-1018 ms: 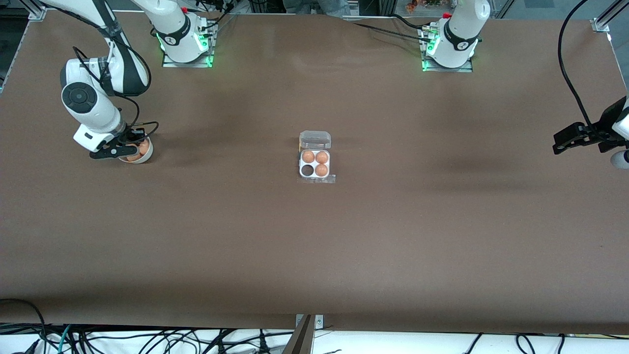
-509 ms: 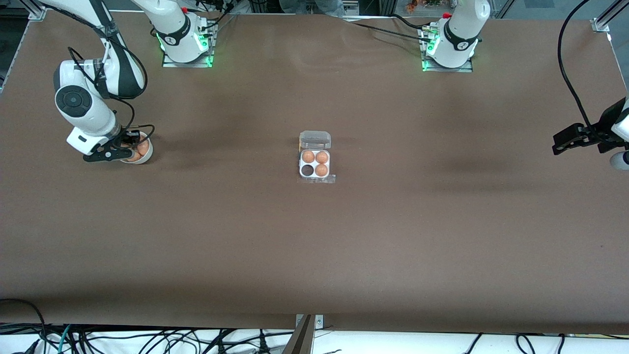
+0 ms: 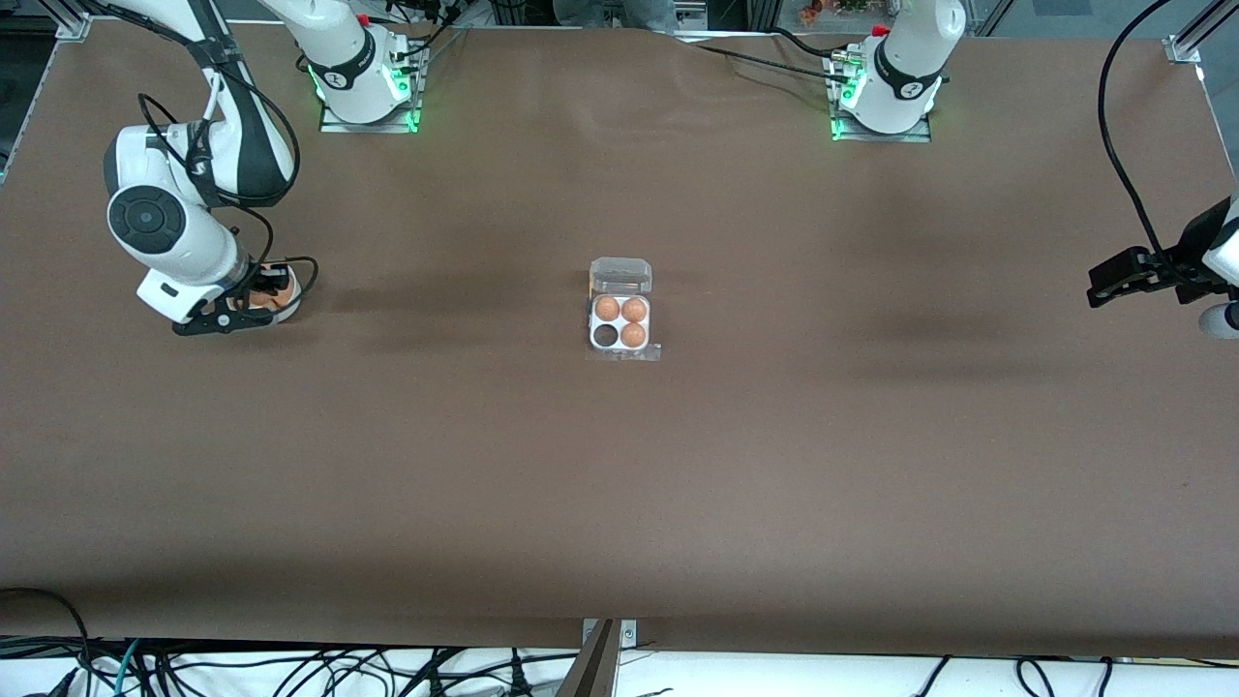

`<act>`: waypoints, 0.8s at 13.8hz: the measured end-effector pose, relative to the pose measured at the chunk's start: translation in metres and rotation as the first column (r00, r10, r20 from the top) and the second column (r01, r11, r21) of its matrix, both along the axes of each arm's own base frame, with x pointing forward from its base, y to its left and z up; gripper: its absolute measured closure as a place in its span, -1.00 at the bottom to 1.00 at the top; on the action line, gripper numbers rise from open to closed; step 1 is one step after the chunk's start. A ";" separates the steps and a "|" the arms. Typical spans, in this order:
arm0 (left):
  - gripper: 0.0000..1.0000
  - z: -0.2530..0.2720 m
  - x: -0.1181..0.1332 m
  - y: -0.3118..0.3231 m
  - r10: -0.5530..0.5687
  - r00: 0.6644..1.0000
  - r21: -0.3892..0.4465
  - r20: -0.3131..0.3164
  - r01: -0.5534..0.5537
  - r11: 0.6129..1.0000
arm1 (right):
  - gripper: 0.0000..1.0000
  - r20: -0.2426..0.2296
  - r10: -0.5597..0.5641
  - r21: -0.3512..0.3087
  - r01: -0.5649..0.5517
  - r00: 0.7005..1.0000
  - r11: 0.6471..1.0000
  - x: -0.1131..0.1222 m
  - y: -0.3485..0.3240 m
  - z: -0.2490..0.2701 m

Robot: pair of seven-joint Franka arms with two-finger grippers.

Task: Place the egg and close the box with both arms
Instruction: 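Carry the egg with the right gripper to the clear carton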

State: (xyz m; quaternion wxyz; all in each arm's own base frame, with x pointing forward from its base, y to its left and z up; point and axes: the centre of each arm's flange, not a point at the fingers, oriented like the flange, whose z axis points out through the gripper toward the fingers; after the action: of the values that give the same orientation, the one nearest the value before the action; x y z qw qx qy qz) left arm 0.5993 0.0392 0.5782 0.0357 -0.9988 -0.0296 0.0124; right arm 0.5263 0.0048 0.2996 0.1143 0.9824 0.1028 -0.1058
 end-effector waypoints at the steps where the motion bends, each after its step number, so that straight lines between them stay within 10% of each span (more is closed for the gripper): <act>1: -1.00 0.000 0.000 0.000 0.002 1.000 0.000 0.000 -0.002 1.000 | 0.04 -0.022 -0.013 0.017 0.014 1.000 1.000 0.012 0.015 0.011; 6: -1.00 0.000 0.000 0.001 0.011 1.000 0.000 0.001 -0.011 1.000 | 0.04 -0.062 -0.112 0.057 0.115 0.992 0.992 0.065 0.094 0.022; 11: -1.00 -0.005 0.002 0.001 0.012 1.000 0.000 -0.007 -0.012 1.000 | 0.04 -0.020 -0.248 0.044 0.249 0.969 0.968 0.058 0.224 0.007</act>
State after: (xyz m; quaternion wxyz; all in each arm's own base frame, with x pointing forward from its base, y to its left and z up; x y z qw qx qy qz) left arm 0.6012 0.0407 0.5734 0.0355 -0.9986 -0.0357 0.0162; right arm 0.5841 0.2288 0.3070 0.0765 0.9892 -0.0177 -0.1238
